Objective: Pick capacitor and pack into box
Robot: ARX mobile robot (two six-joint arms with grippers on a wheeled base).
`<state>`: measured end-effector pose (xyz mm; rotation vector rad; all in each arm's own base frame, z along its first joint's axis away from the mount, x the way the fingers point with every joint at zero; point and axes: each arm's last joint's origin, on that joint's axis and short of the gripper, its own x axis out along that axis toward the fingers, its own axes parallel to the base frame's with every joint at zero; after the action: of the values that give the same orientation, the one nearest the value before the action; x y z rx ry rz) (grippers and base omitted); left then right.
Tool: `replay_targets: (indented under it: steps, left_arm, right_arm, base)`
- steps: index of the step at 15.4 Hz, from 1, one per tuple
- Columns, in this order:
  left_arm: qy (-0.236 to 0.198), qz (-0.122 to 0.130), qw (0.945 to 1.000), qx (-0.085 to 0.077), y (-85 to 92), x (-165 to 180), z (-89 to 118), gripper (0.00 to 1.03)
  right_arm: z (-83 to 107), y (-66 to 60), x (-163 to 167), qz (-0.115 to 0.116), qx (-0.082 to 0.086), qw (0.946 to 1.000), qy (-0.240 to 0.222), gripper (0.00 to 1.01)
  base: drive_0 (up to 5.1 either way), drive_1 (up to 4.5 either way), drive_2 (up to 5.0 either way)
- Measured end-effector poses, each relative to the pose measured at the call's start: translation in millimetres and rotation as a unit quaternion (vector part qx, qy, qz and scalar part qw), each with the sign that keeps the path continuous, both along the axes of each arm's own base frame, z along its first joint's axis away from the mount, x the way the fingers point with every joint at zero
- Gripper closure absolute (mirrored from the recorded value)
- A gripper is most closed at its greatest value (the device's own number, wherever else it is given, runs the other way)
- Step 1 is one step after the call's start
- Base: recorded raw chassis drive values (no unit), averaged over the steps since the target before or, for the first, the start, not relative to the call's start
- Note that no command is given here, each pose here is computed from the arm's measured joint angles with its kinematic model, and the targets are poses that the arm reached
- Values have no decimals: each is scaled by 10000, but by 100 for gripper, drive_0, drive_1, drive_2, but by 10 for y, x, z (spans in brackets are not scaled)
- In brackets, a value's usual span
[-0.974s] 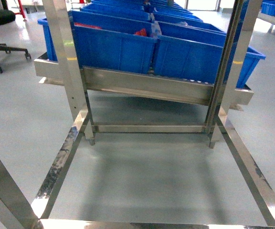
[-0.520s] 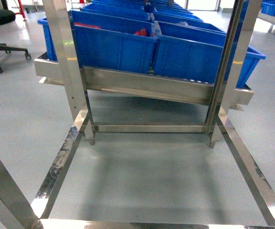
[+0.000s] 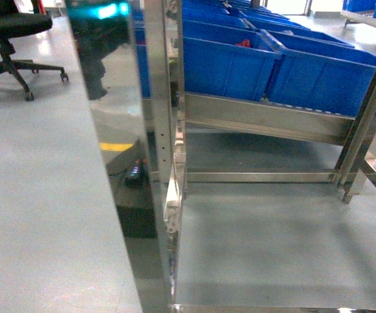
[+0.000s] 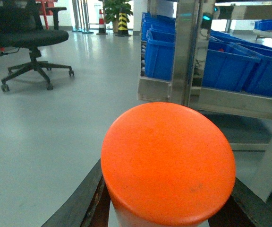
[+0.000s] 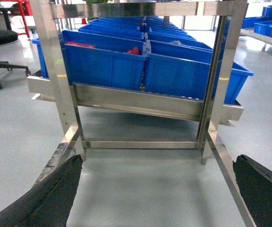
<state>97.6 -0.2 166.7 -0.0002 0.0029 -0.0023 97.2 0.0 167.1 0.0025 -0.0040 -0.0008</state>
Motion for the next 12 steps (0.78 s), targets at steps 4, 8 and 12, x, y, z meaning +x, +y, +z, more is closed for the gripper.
replay_targets:
  steps: [4,8,12]
  left_arm:
    - [-6,-4,10000,0,0,0,1,58]
    - [8,2,10000,0,0,0,-1,58]
    - [0,-2,10000,0,0,0,0,58]
  right_arm:
    - [-1,0,0,0,0,10000,6,3]
    - [0,0,0,2,0,10000,0,3]
    - [0,0,0,2,0,10000,-2,3]
  base:
    - [-492,253,253]
    - [-499,247,247]
    - [-494,251,251]
